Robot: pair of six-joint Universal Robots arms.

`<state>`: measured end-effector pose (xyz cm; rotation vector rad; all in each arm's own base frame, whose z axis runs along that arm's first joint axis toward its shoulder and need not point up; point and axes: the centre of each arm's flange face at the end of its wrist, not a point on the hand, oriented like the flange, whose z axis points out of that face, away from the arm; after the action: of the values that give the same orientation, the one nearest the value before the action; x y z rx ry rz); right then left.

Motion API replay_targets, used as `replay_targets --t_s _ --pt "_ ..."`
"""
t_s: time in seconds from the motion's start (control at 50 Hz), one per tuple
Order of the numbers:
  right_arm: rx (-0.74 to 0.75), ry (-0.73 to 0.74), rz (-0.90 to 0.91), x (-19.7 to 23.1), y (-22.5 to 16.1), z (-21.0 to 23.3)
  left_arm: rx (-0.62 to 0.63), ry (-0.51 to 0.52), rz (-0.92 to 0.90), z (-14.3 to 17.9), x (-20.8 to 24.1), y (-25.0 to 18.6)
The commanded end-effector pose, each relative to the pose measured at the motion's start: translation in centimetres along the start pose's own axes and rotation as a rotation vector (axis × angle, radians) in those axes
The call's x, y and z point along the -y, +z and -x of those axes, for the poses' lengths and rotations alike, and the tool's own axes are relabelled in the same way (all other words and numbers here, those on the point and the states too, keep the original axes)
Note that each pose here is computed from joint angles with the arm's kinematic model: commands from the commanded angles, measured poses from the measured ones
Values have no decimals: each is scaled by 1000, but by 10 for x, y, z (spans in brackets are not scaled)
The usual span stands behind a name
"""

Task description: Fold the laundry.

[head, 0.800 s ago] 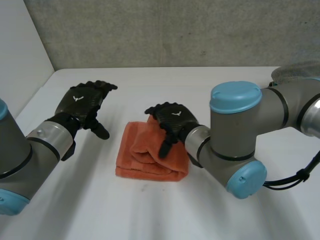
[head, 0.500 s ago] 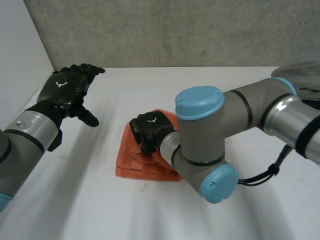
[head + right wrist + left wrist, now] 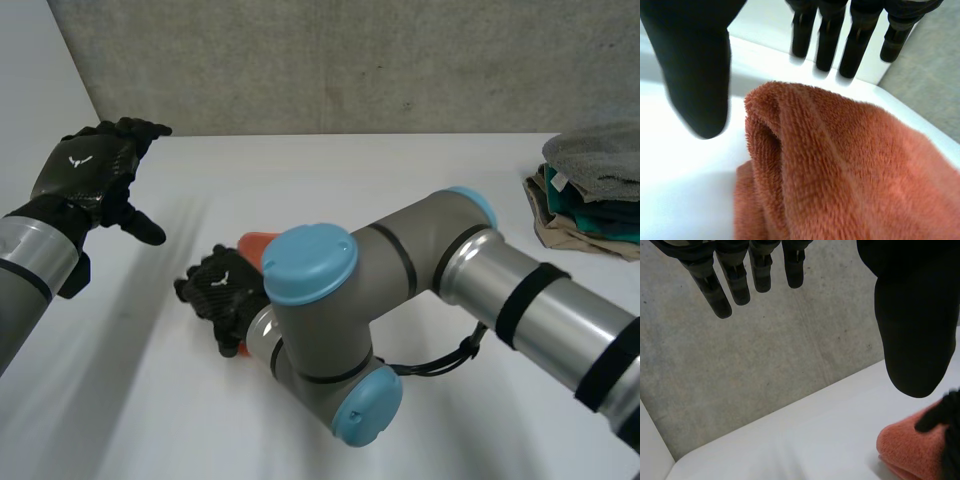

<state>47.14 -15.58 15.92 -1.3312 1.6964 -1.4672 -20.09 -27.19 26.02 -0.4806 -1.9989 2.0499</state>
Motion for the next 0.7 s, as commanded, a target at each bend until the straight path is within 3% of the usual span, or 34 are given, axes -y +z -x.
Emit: replay_targets --t_s 0.02,0.1,0.16,0.32,0.4,0.52,0.7 --pt "-146 70 -9 30 -39 -54 36 3 -52 3 13 6" --pt "-261 165 10 28 -62 -93 82 -12 -104 9 28 15" --pt "-313 247 47 21 -72 -112 48 -28 -112 2 33 27" --pt "-352 479 84 -4 -60 -128 -297 -52 280 -75 -33 41" --pt "-333 534 140 -19 -46 -120 -353 4 472 -88 -72 38" --pt "-328 538 252 -48 -34 -105 -285 109 533 -79 -97 49" --pt "-392 408 248 -50 -35 -114 -245 108 594 -70 -112 47"
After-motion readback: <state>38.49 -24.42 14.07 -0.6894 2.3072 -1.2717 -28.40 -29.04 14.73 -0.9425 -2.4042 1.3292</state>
